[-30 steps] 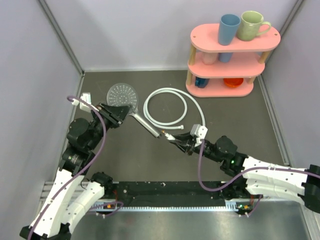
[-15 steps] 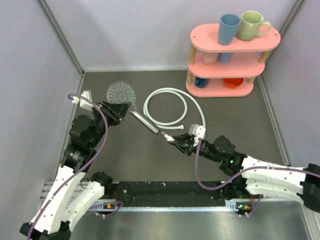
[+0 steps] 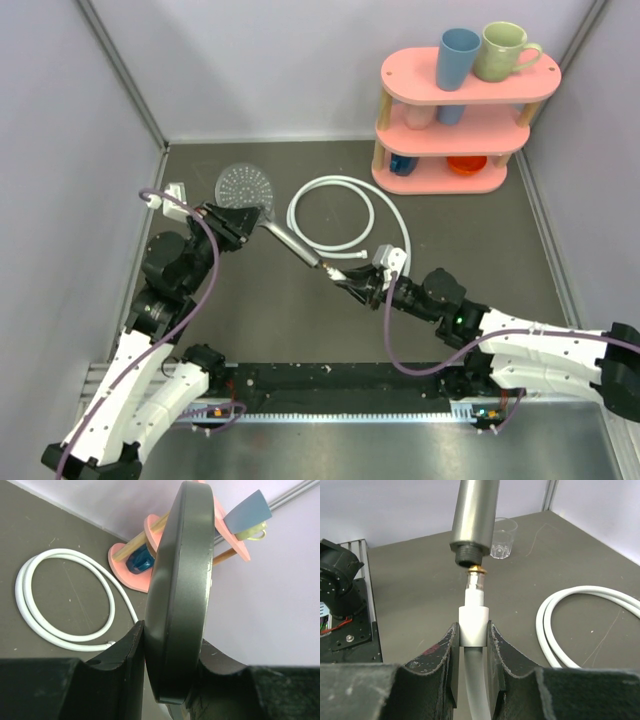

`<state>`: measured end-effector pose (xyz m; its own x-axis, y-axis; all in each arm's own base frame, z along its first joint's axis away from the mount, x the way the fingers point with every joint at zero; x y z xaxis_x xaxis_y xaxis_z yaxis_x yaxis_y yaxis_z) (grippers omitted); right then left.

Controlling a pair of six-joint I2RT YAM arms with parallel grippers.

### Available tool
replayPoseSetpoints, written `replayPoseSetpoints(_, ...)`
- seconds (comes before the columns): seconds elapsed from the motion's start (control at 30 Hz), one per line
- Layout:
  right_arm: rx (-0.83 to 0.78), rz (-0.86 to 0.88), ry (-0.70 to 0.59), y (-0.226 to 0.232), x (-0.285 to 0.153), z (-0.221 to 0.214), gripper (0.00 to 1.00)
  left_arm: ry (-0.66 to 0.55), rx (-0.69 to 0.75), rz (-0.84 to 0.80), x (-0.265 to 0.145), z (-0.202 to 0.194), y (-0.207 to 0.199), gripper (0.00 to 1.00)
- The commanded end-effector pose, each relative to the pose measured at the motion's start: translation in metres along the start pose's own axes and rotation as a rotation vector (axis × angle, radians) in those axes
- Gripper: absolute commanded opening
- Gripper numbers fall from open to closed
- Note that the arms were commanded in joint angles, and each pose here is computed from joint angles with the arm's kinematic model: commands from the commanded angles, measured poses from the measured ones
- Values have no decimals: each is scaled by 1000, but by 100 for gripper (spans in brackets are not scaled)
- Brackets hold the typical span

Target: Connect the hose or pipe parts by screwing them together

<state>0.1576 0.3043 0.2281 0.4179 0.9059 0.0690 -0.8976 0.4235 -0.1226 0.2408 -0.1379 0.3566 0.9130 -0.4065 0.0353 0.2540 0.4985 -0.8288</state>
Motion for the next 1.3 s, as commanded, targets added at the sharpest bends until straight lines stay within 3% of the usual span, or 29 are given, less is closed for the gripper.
replayPoseSetpoints(0.0,9,14,-126,2,10,47,0,-58,-10,-101,-1,11,-19,0)
replayPoseSetpoints(0.67,14,-22,-156,-5,29,51,0,-8,-19,-102,-1,-6,-5,0)
replayPoseSetpoints(0.87,-1,-20,-129,-3,34,31,0,-20,44,6,-6,-4,15,0)
replayPoseSetpoints(1.27,-28,28,-197,6,27,29,0,-35,140,144,-25,6,31,0)
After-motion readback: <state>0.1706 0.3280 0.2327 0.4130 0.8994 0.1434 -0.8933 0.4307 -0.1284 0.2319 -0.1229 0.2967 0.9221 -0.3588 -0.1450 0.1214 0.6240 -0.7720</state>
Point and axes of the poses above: each gripper's point midway between its finger pads, its own x axis out along the fingers, its own y axis along the line the jaws close on, z = x × y, the point moved 1 cm from there along -x, back along the fingers, and after that the axes turned 5 degrees about -x, right-handed, at the moved point
